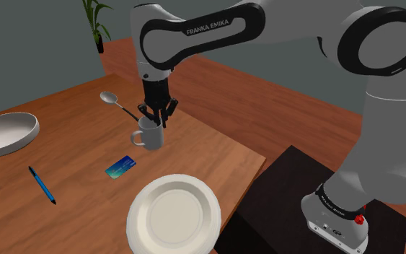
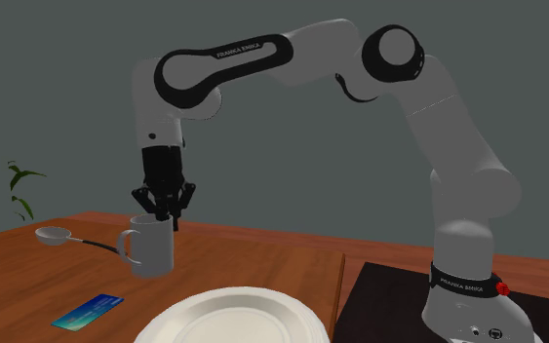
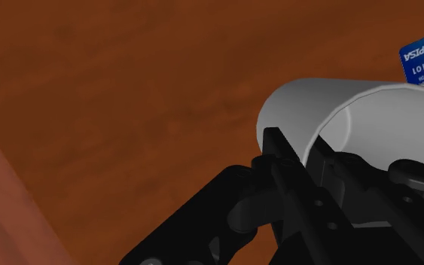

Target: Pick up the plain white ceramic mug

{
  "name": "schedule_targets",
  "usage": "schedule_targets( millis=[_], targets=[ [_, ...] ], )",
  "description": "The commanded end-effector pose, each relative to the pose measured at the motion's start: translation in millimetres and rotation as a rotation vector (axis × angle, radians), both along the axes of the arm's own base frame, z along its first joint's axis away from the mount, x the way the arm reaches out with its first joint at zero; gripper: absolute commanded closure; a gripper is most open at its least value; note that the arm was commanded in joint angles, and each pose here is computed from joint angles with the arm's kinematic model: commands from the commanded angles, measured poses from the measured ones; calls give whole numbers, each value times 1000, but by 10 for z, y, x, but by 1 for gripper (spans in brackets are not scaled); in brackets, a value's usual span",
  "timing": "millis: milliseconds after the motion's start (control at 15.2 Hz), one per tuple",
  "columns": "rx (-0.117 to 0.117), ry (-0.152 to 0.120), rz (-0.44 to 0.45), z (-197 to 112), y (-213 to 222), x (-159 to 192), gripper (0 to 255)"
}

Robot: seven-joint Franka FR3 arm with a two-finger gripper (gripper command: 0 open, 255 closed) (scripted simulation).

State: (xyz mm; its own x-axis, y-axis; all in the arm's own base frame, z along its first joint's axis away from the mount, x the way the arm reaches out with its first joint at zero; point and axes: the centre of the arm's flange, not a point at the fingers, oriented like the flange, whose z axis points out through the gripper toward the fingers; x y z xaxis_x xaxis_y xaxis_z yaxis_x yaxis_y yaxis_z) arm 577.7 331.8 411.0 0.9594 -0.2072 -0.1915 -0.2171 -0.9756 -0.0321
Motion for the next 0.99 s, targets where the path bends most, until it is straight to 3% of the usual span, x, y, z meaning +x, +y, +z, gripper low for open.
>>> schedule_targets(
  millis=[0,924],
  targets=[
    [0,0,0,95,3,6,255],
    [0,0,0,737,3,6,255]
  ],
)
